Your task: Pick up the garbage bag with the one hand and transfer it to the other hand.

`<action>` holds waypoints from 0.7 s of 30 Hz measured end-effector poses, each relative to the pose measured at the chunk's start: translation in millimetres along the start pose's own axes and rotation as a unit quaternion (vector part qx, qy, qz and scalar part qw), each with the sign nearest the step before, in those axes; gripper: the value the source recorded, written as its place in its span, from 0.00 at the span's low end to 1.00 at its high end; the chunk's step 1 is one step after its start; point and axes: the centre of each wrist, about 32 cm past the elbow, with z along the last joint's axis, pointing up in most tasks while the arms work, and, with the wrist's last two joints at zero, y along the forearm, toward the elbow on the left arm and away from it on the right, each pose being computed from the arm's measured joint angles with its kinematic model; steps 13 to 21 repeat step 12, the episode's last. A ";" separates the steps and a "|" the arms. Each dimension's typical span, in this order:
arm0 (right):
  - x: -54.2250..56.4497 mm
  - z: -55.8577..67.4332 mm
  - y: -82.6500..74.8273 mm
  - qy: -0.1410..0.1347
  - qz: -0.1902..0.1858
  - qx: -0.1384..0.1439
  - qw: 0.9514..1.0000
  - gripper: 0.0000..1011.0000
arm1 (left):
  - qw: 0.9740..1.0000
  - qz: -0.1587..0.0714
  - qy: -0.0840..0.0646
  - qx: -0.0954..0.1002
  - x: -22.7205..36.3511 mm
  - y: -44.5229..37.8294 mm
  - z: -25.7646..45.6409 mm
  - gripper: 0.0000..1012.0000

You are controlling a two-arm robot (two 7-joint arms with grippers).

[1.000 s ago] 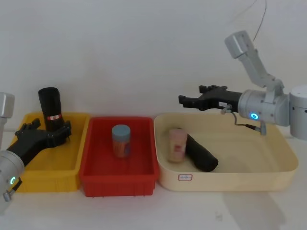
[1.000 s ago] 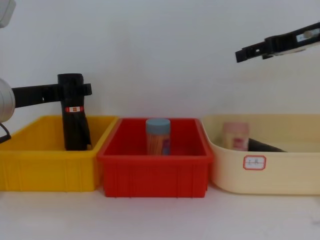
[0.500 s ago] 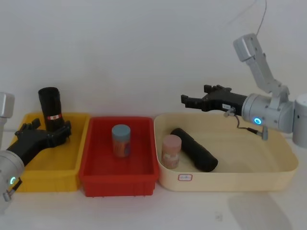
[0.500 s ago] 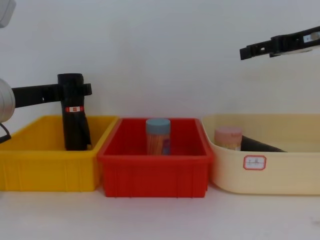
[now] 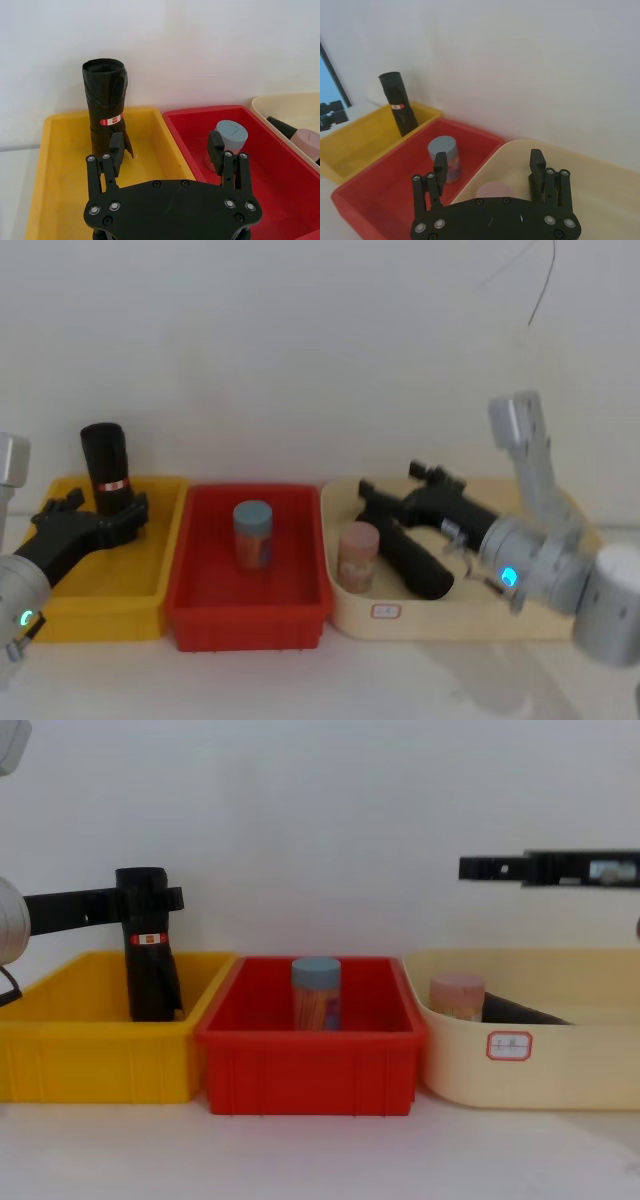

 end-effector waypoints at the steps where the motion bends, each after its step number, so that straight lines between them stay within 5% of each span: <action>1: -2.2 -3.4 -0.9 0.001 -0.002 0.004 1.000 0.99 | 1.000 0.000 0.000 0.000 0.0 0.0 0.0 0.99; 10: -24.1 -36.5 -10.8 0.019 -0.013 0.032 0.999 0.99 | 1.000 0.000 0.000 0.000 0.0 0.0 0.0 0.99; 21: -26.6 -39.7 -11.9 0.021 -0.014 0.035 0.999 0.99 | 1.000 0.000 0.000 0.000 0.0 0.0 0.0 0.99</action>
